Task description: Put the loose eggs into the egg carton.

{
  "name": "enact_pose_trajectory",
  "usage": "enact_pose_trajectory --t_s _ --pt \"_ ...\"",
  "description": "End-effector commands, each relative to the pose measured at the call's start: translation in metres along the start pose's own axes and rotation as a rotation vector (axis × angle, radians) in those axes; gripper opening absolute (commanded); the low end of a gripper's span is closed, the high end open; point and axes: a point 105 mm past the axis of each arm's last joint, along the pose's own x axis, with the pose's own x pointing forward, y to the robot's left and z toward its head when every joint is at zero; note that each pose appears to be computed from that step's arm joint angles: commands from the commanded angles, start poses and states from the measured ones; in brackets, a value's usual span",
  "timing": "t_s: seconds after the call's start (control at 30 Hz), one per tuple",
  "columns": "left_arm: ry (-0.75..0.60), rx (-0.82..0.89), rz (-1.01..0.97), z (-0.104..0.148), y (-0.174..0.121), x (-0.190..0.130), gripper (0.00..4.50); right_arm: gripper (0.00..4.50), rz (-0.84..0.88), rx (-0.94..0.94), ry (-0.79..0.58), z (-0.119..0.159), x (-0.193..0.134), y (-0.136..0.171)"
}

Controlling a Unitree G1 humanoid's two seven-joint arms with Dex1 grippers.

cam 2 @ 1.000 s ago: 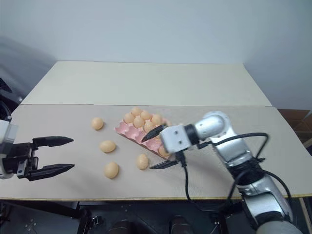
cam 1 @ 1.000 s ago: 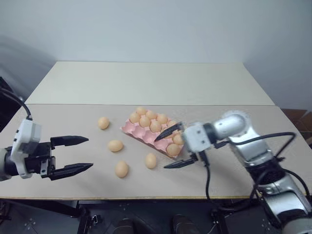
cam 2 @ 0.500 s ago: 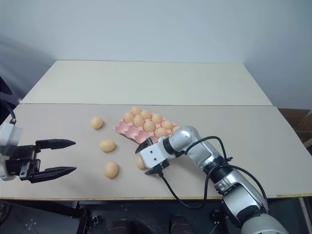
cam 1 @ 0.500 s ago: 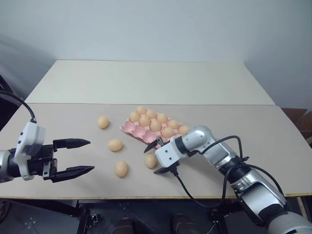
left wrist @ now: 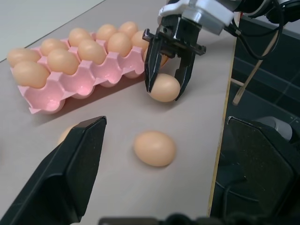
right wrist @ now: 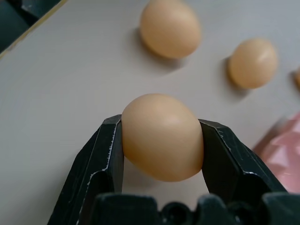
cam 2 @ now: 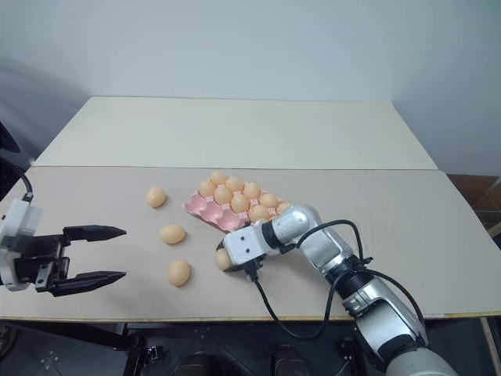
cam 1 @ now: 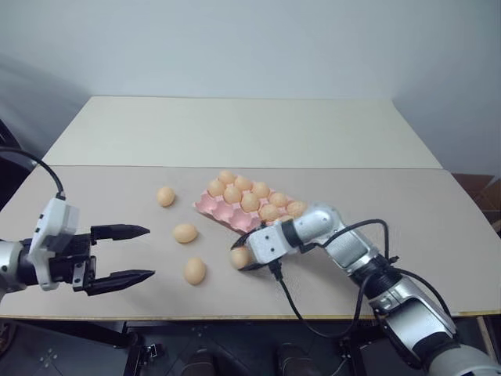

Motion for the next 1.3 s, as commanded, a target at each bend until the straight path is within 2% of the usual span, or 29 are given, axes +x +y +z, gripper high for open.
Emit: enact_pose_trajectory --t_s 0.03,0.17,0.3,0.53,0.67,0.77,0.93,1.17,1.3 --pt "-0.032 0.046 -0.012 0.016 -0.001 -0.007 4.5 2.2 -0.095 -0.007 -0.021 0.01 -0.023 -0.016" --pt "-0.087 0.053 -0.036 0.022 -0.001 -0.003 4.5 2.2 -0.182 0.021 0.036 -0.002 -0.041 -0.027" --pt "-0.167 0.043 -0.039 0.031 0.003 0.004 4.5 2.2 -0.238 0.043 0.098 -0.017 -0.045 -0.033" --pt "-0.161 0.051 -0.049 0.03 0.004 0.006 4.5 2.2 -0.286 0.062 0.161 -0.03 -0.043 -0.038" --pt "-0.155 0.051 -0.051 0.029 0.005 0.006 4.5 3.38 -0.301 0.079 0.131 -0.024 -0.045 -0.04" --pt "-0.147 0.052 -0.045 0.028 0.005 0.005 4.5 4.46 -0.301 0.076 0.112 -0.019 -0.05 -0.041" --pt "-0.133 0.054 -0.024 0.025 0.007 0.002 4.5 4.46 -0.296 0.083 0.066 -0.01 -0.065 -0.038" --pt "-0.089 0.041 0.035 0.017 0.009 -0.011 4.5 4.46 -0.307 0.227 -0.102 0.007 -0.119 -0.023" --pt "-0.065 0.033 0.08 0.012 0.009 -0.02 4.5 4.46 -0.336 0.313 -0.123 0.008 -0.153 -0.009"
